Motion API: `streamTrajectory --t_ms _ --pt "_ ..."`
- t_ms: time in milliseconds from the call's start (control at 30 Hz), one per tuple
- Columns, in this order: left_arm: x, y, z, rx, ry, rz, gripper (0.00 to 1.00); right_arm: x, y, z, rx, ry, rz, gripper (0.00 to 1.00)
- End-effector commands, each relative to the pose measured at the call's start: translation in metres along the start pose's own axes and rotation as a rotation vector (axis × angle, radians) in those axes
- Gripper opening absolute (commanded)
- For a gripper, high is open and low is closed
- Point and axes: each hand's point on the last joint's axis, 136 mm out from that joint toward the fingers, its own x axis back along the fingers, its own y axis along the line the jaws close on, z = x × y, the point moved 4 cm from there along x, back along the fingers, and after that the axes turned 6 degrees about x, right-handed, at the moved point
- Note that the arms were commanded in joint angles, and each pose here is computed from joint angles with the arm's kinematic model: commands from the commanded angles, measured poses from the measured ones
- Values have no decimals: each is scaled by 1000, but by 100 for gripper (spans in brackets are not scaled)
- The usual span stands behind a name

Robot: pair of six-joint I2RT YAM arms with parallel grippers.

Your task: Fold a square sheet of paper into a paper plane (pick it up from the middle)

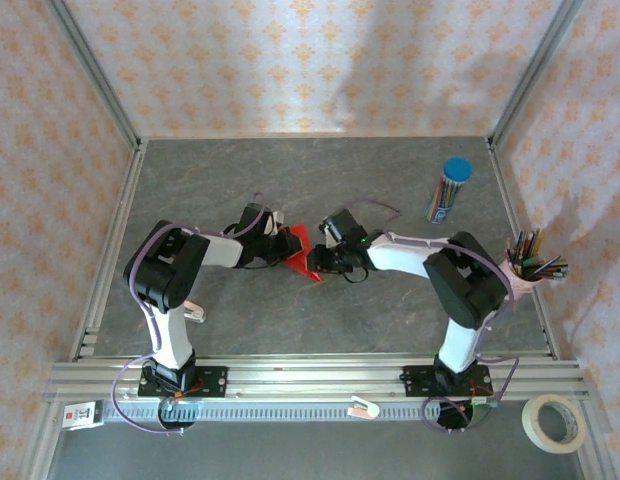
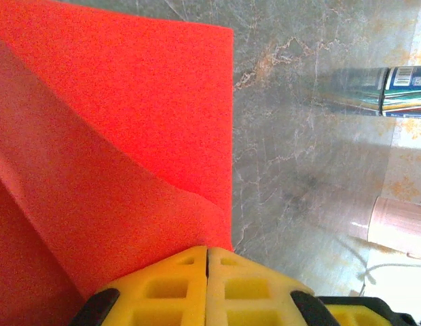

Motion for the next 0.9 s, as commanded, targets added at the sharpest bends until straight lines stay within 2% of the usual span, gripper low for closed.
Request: streamTrajectory --t_ms 0,300,867 --pt "-3 0 0 -16 3 -12 8 18 11 -11 -31 -56 -74 36" --pt "-1 -2 1 -23 5 -3 8 5 3 -3 -51 -10 -75 31" --pt "0 -9 0 -30 9 28 9 -5 -8 16 -75 48 -66 12"
